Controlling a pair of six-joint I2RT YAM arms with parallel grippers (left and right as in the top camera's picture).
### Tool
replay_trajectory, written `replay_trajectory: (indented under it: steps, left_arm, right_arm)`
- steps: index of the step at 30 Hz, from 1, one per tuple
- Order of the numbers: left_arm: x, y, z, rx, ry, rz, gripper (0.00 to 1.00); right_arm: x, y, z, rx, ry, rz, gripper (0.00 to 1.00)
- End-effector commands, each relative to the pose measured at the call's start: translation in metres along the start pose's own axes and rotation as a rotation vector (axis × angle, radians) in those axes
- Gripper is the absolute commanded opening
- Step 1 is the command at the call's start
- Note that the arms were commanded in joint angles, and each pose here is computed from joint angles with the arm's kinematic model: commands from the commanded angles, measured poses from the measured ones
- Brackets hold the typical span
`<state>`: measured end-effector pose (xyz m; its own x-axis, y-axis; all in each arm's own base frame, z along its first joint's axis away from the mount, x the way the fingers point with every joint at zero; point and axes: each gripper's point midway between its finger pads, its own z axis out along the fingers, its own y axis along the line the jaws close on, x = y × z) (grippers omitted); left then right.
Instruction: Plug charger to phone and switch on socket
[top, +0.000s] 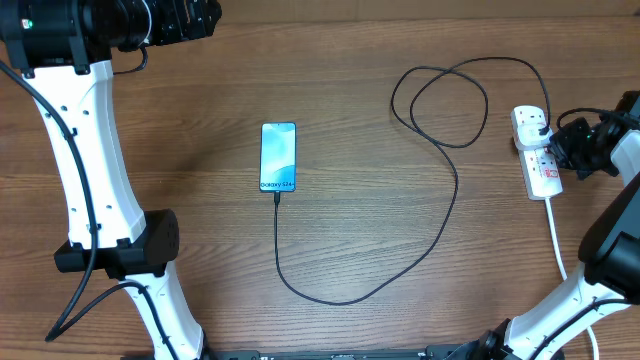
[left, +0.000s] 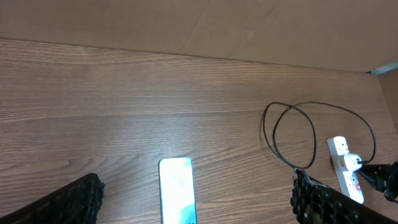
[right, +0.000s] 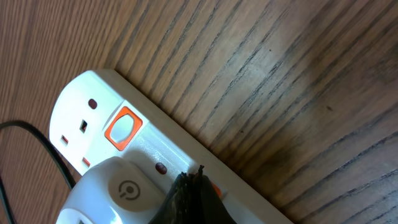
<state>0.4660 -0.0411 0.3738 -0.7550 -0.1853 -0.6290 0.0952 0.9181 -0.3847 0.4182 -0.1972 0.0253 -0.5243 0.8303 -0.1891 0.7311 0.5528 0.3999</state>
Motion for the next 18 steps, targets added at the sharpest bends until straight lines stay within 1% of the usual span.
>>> replay_trajectory:
  steps: [1, 6, 18]
  left_arm:
    - [-0.001, -0.002, -0.003, -0.003, -0.007, 0.006, 1.00]
    - [-0.001, -0.002, -0.003, -0.003, -0.007, 0.006, 1.00]
    - [-0.001, -0.002, -0.003, -0.003, -0.007, 0.006, 1.00]
  right_arm:
    - [-0.001, 0.005, 0.005, -0.019, 0.014, -0.014, 0.04]
    - [0.002, 0.009, 0.005, -0.040, 0.026, -0.044, 0.04]
    - [0.017, 0.001, 0.017, -0.018, 0.073, -0.035, 0.04]
